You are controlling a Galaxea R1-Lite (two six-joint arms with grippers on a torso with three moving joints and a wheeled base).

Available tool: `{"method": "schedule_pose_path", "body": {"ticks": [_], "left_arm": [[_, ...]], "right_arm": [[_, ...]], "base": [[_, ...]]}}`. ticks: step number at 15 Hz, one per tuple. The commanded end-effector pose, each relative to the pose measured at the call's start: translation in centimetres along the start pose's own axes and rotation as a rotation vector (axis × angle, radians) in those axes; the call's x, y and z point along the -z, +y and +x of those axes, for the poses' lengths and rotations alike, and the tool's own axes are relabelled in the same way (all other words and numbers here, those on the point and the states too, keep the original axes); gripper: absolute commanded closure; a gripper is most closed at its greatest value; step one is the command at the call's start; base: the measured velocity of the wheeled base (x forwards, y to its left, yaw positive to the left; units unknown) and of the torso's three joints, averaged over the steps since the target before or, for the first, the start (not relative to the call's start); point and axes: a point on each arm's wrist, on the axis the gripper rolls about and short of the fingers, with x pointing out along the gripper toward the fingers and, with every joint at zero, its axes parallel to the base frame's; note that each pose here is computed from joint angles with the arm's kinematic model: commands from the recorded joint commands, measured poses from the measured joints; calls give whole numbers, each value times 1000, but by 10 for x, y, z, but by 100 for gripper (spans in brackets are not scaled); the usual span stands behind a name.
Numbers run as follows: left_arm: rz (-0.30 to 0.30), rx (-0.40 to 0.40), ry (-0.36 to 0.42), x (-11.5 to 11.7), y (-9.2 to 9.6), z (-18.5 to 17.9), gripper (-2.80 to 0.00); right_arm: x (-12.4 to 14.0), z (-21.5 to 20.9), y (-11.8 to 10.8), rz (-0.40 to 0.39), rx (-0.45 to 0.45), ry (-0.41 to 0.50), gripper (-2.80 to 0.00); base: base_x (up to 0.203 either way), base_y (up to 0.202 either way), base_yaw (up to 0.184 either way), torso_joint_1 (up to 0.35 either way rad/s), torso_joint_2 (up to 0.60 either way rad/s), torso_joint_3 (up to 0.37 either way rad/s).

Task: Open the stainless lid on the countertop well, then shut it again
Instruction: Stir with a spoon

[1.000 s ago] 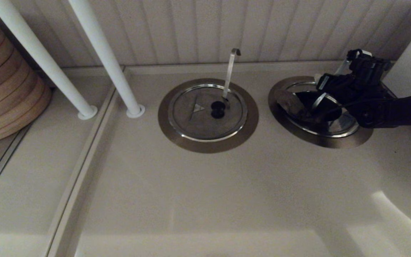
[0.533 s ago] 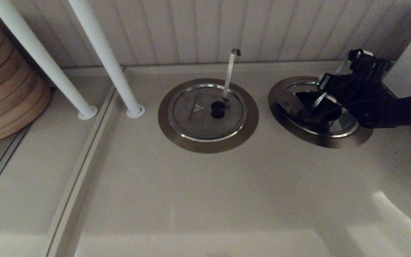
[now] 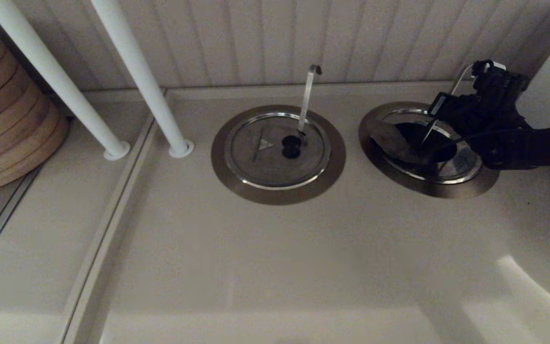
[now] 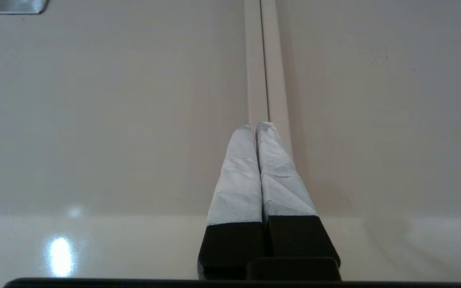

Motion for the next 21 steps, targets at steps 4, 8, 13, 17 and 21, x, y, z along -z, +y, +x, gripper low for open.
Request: {"method": "schedule_pose_path", "body": {"ticks": [4,8,13,17,21], "left_arm": [[0,-1,0,0,0,0,0],[0,0,0,0,0,0,0],[0,0,0,0,0,0,0],[0,-2,-1,0,0,0,0],[0,0,0,0,0,0,0]], "right_arm": [[-37,-39,20,6,-69,-23,0],[-62,-67,33,16,-117,-47,0],[-54,-66,36,7,-121,-27,0],[-24,-38,27,-20,-83,11,0],[-11,-18,9,-23,-45,15,0]], "base": [[0,0,0,0,0,0],[0,0,0,0,0,0],[0,0,0,0,0,0],[0,0,0,0,0,0],[0,0,0,0,0,0]]}}
